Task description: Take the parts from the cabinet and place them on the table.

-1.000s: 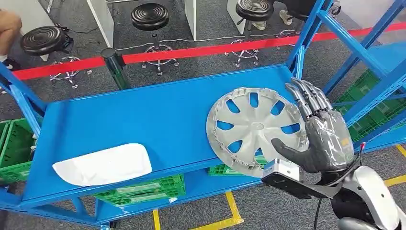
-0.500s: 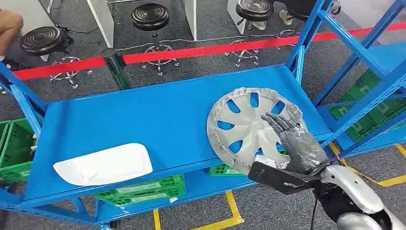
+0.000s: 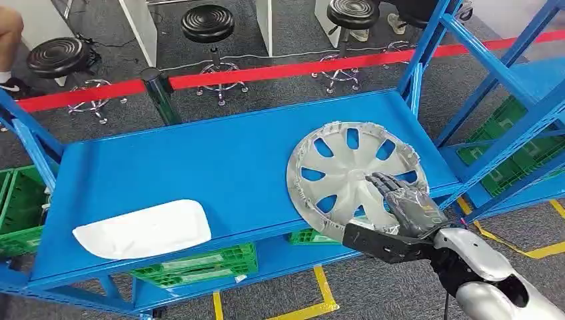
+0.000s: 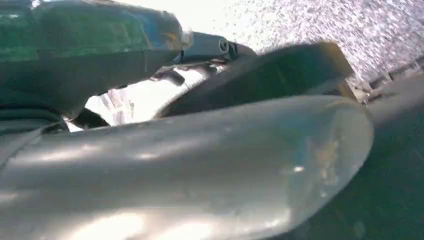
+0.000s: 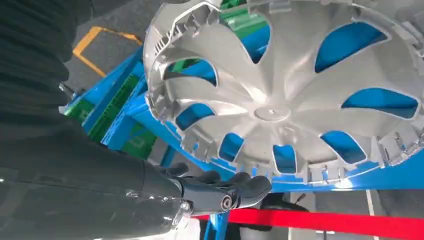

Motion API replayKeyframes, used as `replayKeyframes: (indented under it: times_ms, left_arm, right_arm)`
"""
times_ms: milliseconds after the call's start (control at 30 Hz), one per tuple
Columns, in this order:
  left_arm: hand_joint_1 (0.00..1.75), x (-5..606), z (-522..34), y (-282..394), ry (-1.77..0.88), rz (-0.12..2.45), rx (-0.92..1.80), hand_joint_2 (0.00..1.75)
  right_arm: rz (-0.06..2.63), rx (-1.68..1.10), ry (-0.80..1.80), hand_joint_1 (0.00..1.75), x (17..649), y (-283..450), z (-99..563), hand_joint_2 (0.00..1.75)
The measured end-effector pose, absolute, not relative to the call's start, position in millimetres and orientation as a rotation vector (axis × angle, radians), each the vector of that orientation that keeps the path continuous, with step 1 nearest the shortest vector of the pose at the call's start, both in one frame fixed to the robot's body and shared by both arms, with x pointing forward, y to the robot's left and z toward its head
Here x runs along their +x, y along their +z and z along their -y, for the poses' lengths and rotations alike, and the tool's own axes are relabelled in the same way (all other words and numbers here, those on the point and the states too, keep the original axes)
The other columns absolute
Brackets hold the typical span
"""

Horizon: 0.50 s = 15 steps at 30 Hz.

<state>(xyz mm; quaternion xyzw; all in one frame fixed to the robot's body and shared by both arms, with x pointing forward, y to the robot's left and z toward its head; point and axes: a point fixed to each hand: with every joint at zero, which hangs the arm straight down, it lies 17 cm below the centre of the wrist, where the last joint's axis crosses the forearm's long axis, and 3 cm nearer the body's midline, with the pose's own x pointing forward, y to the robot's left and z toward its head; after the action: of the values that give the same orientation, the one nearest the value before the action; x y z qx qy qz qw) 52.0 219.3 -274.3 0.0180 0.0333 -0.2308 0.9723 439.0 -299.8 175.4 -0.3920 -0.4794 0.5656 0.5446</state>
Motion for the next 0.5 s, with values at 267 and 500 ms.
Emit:
replayKeyframes:
  times_ms: [267,500]
  left_arm:
    - [0.0,64.6,-249.5,-277.5,-0.41,-0.022,0.088,0.0]
    - [0.0,63.1,-255.9,-277.7,-0.432,-0.033,0.099,0.0]
  right_arm:
    - [1.287,-0.894,1.311,0.0,456.6,192.3,263.7,1.75]
    - [1.267,-0.867,1.294,0.0,466.4,173.2,264.6,1.75]
